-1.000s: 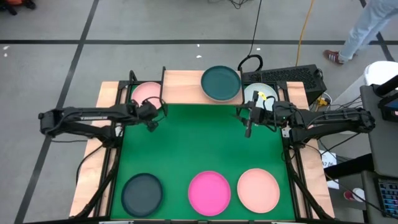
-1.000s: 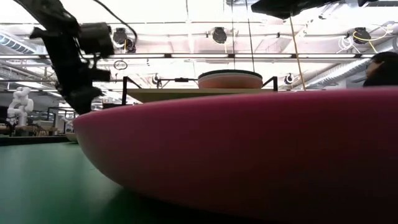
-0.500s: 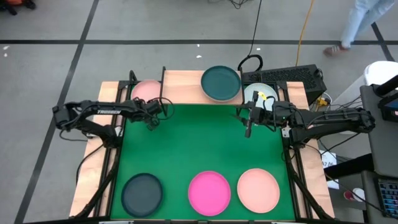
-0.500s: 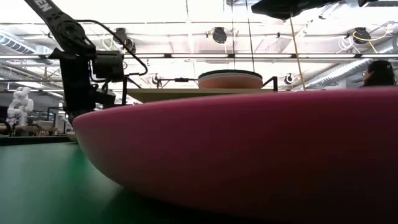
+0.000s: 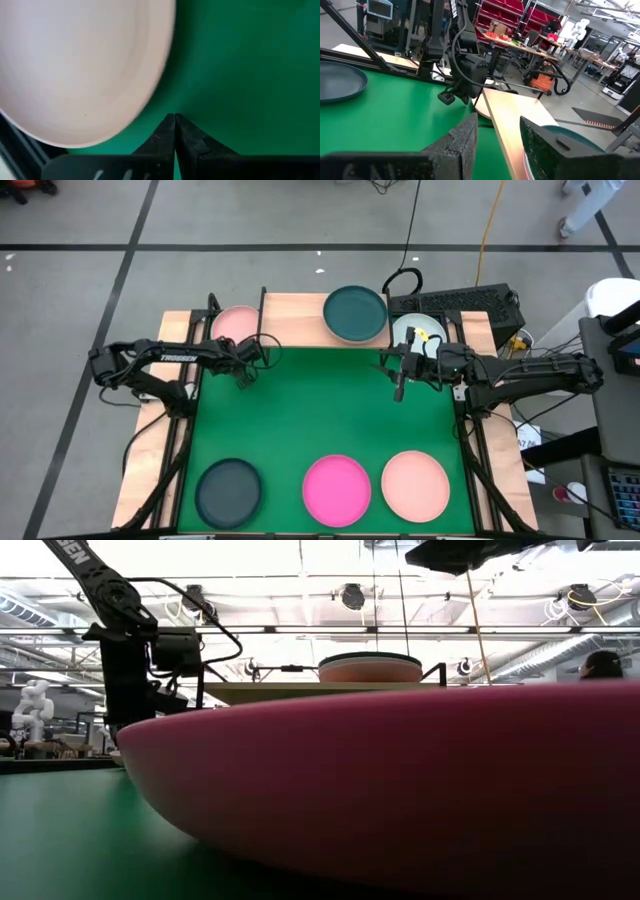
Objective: Place and stack plates onto a shelf
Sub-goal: Stack the top light orange plate on top of the green plate on the shelf
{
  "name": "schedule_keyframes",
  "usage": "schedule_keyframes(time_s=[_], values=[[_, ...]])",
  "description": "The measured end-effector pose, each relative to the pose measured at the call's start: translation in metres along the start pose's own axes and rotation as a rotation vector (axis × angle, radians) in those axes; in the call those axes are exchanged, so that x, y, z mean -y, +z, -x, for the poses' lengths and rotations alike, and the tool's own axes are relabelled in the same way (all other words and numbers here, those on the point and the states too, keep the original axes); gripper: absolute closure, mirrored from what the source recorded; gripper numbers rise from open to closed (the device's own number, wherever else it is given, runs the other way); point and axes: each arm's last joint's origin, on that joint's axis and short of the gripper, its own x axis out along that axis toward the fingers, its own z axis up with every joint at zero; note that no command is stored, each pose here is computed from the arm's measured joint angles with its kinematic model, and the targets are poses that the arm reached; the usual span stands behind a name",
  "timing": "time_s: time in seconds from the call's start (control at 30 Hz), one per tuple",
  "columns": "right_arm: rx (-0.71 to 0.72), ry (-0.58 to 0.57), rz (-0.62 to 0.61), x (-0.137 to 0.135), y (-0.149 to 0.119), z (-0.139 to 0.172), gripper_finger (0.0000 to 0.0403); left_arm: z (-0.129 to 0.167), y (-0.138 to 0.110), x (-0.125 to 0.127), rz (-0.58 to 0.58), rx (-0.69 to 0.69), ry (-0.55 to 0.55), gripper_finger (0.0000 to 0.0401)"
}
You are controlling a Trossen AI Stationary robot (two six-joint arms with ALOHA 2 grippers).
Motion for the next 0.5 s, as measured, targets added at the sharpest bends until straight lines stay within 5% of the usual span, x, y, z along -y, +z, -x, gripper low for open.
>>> schedule_keyframes(time_s=[0.27,0.5], values=[[-0.023,0.006,0.005,-0.001,-0.002,0.0,0.0273,0.026,0.0,0.018,-0.005,0.001,-0.06,0.0399],[-0.021,0.005,-0.017,0.0,-0.002,0.0,0.0273,0.064,0.006,0.024,-0.025,0.125,0.015,0.0398]])
